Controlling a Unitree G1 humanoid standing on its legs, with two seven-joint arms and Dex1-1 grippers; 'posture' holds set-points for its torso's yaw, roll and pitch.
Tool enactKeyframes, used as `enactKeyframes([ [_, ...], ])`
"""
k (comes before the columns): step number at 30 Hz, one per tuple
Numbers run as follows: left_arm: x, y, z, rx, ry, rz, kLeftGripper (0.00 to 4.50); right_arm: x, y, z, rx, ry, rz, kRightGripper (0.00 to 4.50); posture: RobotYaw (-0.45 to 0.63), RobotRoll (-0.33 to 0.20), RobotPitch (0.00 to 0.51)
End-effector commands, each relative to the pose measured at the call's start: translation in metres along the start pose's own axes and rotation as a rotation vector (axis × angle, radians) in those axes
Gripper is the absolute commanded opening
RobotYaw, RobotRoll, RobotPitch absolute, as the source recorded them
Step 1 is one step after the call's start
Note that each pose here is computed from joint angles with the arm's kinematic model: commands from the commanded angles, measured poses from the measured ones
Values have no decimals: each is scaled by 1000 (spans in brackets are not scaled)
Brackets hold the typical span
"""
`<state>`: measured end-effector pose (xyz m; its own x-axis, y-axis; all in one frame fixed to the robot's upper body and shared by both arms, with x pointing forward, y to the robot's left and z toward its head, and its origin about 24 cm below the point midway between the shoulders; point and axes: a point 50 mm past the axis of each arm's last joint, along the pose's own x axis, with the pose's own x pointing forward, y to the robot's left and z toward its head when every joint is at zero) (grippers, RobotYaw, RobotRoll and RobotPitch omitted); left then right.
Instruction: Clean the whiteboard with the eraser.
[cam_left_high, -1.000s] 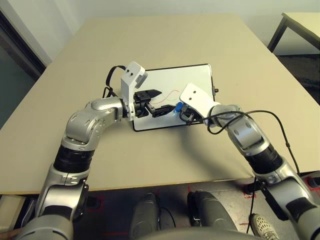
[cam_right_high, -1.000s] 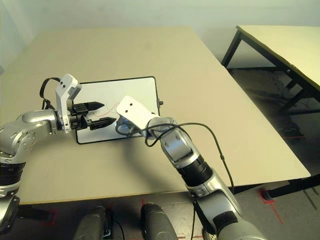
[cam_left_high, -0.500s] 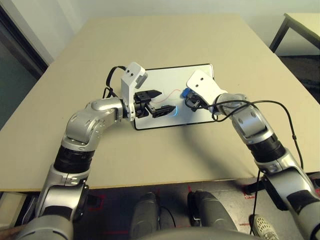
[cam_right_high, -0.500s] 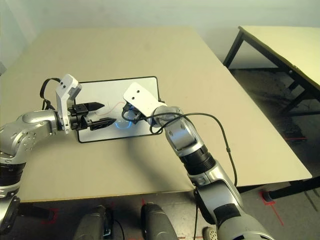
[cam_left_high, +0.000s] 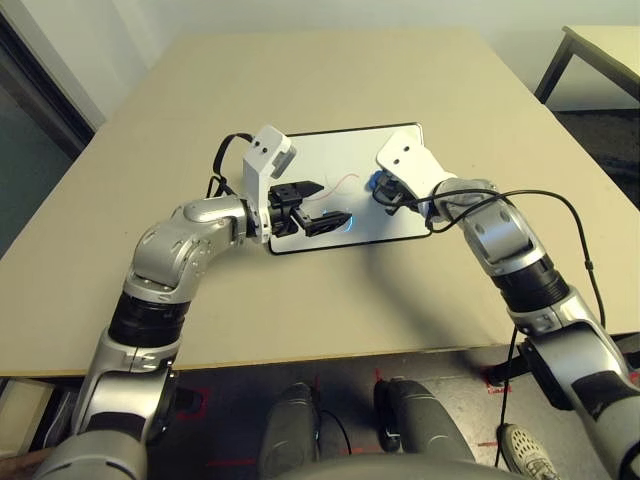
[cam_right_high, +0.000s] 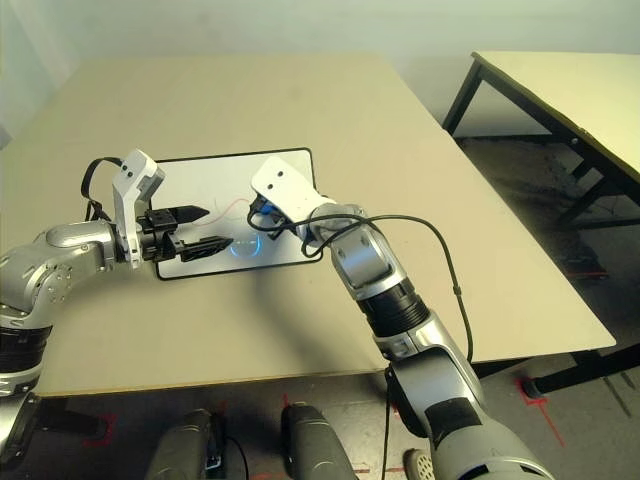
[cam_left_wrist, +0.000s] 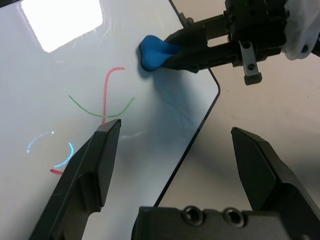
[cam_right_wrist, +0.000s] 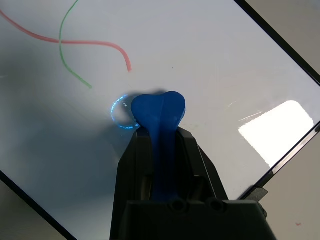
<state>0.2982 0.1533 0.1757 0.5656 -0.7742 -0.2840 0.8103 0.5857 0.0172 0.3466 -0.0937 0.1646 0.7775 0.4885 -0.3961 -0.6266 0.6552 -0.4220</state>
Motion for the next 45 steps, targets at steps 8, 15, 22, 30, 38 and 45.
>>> enactKeyframes([
  [8,-9,7,-2,8,29,30,4500,-5,49,-18,2,87,188,566,-33,0,130],
  [15,-29,25,1,55,79,95,4500,9,29,10,-25,15,119,566,-28,0,141],
  [22,-38,26,0,67,109,98,4500,18,7,34,-49,-68,47,566,-12,0,151],
  [30,-41,22,-1,65,112,101,4500,6,44,5,-93,28,216,566,-1,0,158],
  [38,-42,22,-1,65,114,105,4500,4,43,-4,-91,68,217,566,-6,0,158],
  [45,-39,20,-2,64,116,88,4500,13,4,21,-67,-10,49,565,-8,0,157],
])
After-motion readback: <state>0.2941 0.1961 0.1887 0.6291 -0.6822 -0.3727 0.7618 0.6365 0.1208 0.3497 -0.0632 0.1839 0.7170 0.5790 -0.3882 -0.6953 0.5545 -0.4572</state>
